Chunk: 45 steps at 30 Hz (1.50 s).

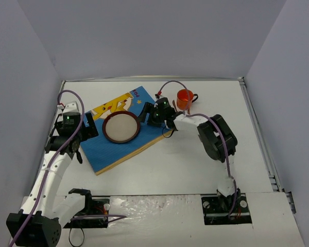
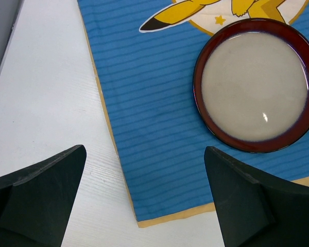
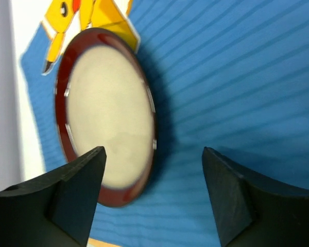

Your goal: Set the dinner table for one person

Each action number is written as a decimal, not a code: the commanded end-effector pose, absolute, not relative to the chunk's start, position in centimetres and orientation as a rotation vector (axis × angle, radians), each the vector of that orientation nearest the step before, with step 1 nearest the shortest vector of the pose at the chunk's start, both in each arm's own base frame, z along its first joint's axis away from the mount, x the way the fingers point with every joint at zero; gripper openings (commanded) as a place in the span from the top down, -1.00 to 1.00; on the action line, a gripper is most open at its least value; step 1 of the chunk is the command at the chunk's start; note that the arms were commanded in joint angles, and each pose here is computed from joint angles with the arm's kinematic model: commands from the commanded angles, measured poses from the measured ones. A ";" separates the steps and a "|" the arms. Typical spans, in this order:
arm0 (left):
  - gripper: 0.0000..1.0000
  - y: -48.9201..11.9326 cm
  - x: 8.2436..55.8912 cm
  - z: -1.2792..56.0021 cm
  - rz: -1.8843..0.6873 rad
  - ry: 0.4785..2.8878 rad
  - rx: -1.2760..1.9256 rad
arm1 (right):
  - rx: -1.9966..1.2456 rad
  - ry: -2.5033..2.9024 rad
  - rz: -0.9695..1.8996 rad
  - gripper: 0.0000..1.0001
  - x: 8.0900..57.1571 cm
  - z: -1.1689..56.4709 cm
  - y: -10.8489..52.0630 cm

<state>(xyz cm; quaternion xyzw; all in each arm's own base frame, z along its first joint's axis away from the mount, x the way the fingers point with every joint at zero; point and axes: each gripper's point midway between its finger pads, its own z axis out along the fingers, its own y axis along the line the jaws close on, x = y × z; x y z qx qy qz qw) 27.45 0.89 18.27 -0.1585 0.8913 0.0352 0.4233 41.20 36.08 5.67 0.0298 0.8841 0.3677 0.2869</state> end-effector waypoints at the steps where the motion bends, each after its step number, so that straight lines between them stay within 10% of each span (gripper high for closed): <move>1: -0.94 1.2 28.4 19.7 0.085 2.175 -0.379 | -0.106 2.117 0.682 -0.52 44.7 16.3 30.3; 15: -0.94 0.7 28.8 19.0 0.053 2.212 -0.349 | -0.330 1.991 0.216 -0.51 48.8 21.2 11.4; 45: -0.94 1.6 29.1 16.8 0.122 2.286 -0.340 | -1.032 1.809 0.266 -0.44 57.6 11.4 5.8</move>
